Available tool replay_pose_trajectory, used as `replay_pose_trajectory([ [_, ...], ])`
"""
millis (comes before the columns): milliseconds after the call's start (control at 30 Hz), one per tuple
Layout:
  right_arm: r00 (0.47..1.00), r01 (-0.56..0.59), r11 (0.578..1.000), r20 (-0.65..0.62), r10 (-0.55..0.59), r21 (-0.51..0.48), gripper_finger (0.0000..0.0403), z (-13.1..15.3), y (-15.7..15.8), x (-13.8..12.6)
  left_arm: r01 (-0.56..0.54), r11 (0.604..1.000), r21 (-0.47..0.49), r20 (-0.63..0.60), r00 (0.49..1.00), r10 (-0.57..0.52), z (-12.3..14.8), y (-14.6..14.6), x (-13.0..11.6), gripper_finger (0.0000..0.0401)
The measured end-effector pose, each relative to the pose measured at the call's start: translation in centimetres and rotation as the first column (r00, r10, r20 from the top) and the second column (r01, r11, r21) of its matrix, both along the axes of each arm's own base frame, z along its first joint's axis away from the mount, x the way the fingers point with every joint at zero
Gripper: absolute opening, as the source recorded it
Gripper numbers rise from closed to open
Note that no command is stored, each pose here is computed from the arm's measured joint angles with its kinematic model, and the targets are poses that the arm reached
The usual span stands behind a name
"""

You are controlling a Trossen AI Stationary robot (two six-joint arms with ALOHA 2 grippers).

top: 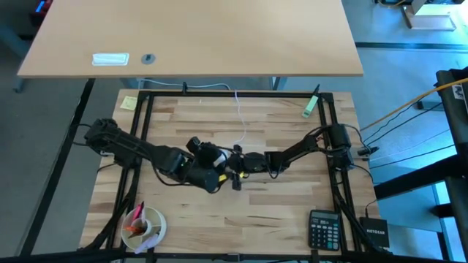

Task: Screw lightbulb
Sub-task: Insert the lightbulb into the lamp

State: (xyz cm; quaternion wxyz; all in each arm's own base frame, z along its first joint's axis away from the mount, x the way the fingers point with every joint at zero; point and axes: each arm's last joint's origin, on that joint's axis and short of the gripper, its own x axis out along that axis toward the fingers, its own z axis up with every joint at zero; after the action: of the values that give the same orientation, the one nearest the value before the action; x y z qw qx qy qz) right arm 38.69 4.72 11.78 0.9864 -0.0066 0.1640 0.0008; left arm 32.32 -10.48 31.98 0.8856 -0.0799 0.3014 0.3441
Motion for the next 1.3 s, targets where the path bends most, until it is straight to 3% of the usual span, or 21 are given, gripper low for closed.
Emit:
replay_pose_trajectory([
  [333,0.999,0.048,0.999,-0.018,-0.048,0.017,0.0178,1.7,-0.7,-0.3,-0.110,0.994,-0.029,-0.031,0.994,0.109,-1.4,-0.6,-0.8,0.0251],
  [733,0.999,0.051,0.999,-0.003,-0.051,0.007,0.0178,2.1,-0.6,-0.2,-0.101,0.995,-0.025,-0.016,0.995,0.100,-1.7,0.3,0.7,0.0251],
  [1033,0.996,0.088,0.996,-0.007,-0.088,-0.002,0.0178,2.1,-0.7,-0.2,-0.128,0.988,-0.080,-0.032,0.991,0.126,-2.4,0.4,1.0,0.0251],
  [1300,0.998,0.064,0.998,0.003,-0.064,0.011,0.0178,2.2,-0.7,-0.1,-0.110,0.992,-0.060,-0.057,0.993,0.106,-2.6,0.4,1.1,0.0251],
])
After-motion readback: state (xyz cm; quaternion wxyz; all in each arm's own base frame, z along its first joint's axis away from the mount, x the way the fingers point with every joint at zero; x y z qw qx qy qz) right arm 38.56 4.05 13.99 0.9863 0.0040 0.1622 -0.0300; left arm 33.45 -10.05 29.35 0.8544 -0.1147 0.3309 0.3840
